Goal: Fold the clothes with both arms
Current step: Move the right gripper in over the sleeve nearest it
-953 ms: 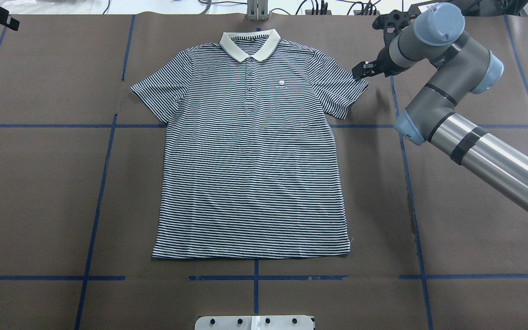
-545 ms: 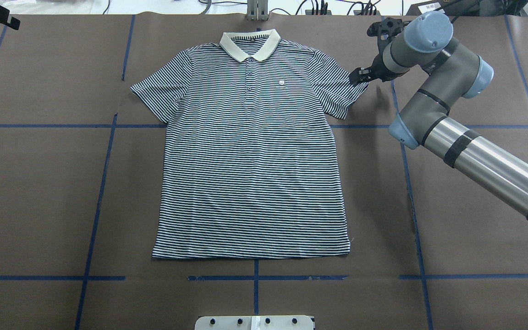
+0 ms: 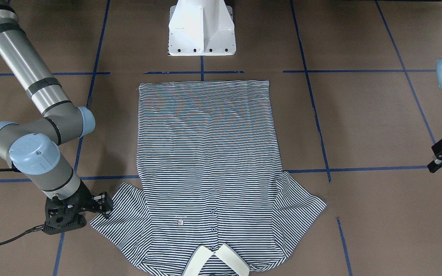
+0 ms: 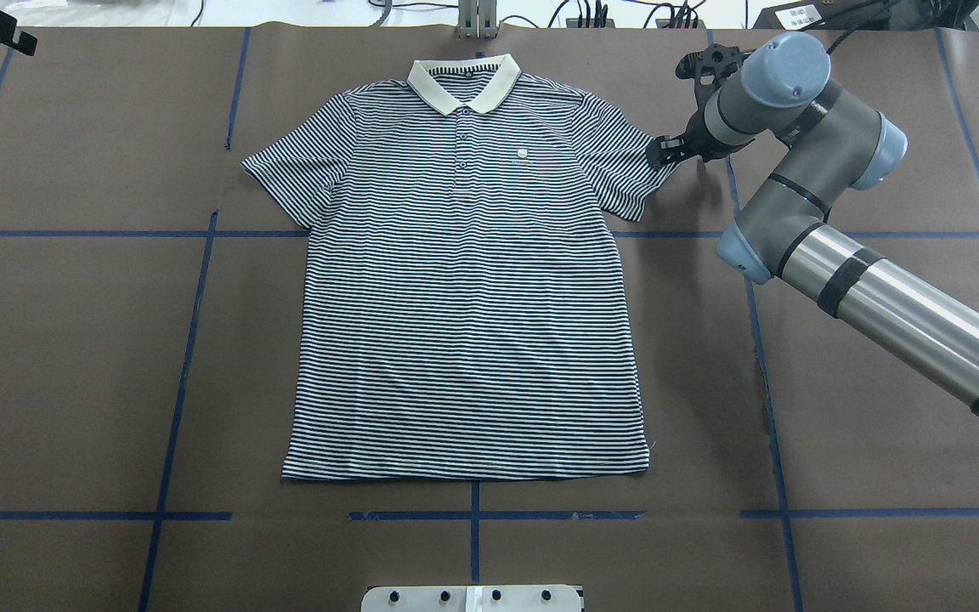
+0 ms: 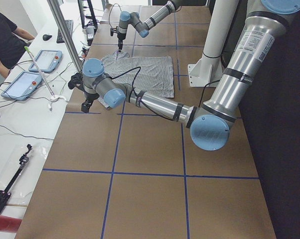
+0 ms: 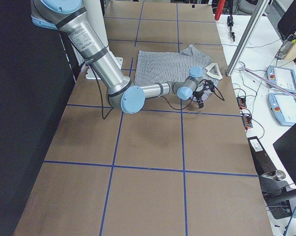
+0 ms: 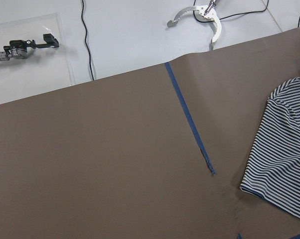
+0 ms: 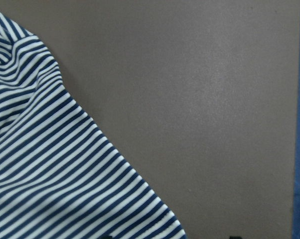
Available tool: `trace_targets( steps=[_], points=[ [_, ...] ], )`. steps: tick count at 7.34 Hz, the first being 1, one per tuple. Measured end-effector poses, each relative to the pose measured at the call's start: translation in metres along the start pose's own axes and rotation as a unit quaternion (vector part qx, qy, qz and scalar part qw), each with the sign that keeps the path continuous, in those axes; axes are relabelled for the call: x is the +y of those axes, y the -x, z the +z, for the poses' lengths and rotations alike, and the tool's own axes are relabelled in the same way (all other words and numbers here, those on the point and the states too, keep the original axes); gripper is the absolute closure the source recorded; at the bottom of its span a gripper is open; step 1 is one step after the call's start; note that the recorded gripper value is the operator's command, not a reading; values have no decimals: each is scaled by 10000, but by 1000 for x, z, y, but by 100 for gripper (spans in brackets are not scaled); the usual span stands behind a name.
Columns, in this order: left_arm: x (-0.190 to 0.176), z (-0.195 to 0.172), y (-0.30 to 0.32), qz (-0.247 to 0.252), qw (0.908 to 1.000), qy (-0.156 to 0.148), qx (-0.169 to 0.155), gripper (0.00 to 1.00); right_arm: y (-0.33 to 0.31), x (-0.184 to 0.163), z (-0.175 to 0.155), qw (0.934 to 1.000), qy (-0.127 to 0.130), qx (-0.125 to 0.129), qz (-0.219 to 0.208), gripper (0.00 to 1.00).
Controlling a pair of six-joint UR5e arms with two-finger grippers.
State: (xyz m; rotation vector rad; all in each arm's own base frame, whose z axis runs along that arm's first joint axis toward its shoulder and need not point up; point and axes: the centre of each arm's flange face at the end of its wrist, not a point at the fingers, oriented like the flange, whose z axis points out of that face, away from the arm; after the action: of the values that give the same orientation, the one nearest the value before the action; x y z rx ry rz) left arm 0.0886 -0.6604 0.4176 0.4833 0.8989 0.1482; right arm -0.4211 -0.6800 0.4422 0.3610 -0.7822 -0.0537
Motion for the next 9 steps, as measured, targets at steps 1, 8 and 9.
trace_targets(
  steps=[1, 8, 9],
  points=[
    [0, 0, 0, 3, 10000, -2, 2, 0, 2, -1, 0, 10000, 7, -15, -4, 89],
    [-2, -2, -3, 3, 10000, -25, 12, 0, 49, -14, -53, 9968, -75, -763, -226, 100],
    [-2, -3, -3, 10, 10000, -32, 15, 0, 71, -18, -61, 9954, -101, -897, -317, 100]
  ],
)
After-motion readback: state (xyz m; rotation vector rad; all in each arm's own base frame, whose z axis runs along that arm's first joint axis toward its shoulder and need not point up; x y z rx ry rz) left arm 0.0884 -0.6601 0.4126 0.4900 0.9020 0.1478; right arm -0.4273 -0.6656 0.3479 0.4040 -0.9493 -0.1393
